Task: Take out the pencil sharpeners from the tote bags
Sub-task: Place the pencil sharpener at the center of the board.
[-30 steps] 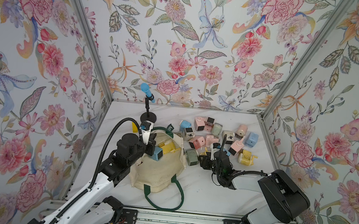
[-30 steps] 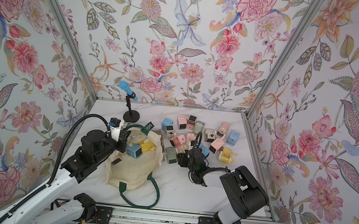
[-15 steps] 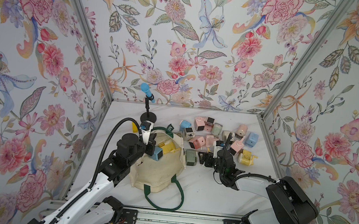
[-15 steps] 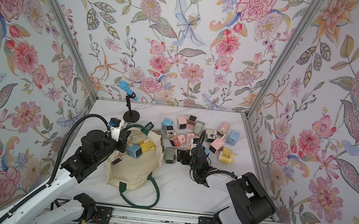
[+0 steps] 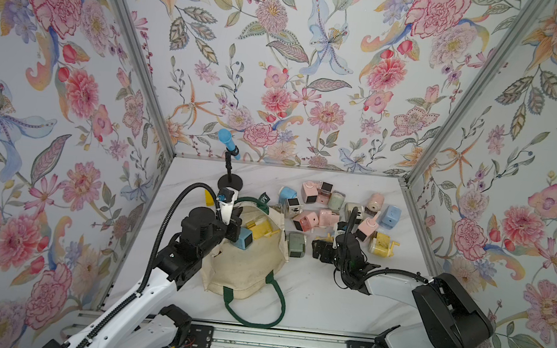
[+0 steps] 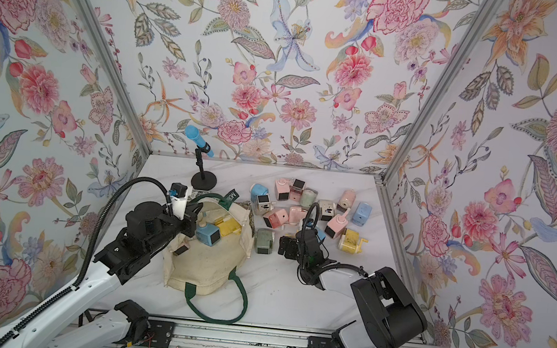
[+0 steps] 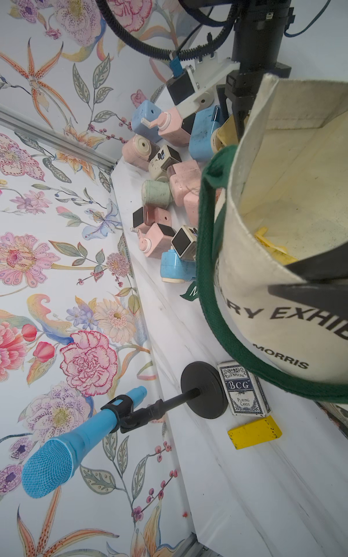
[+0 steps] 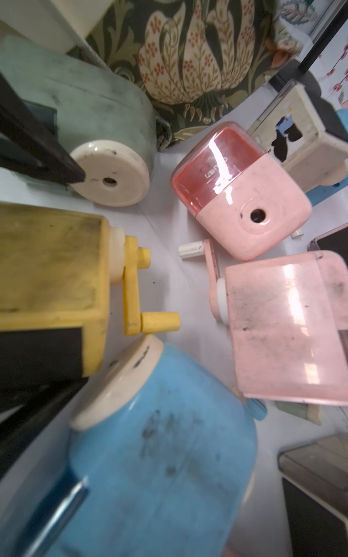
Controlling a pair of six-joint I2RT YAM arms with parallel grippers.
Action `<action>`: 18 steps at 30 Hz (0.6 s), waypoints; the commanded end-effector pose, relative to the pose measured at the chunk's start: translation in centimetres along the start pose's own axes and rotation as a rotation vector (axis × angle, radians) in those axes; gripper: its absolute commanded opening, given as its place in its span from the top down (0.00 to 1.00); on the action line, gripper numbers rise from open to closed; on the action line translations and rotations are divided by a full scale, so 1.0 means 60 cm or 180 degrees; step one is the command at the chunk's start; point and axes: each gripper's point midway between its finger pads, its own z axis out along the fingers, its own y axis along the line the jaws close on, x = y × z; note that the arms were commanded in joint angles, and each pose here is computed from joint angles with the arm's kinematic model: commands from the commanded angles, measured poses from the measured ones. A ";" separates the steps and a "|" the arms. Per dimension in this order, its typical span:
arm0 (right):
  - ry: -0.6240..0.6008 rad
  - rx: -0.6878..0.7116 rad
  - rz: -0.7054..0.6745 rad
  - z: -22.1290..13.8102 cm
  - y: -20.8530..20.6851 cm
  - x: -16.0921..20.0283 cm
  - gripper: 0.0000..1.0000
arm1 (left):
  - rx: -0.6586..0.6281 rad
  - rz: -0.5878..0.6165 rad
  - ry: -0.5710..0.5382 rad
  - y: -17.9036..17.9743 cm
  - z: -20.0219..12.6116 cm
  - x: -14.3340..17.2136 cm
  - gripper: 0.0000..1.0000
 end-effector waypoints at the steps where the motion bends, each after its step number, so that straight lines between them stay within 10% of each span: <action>1: 0.0112 0.0036 -0.0066 0.015 0.005 0.002 0.02 | -0.0002 -0.0024 -0.0066 0.003 -0.003 -0.012 1.00; 18: 0.0020 0.0178 -0.0316 0.006 0.020 -0.005 0.00 | 0.0003 -0.0028 -0.0075 0.002 -0.004 -0.013 1.00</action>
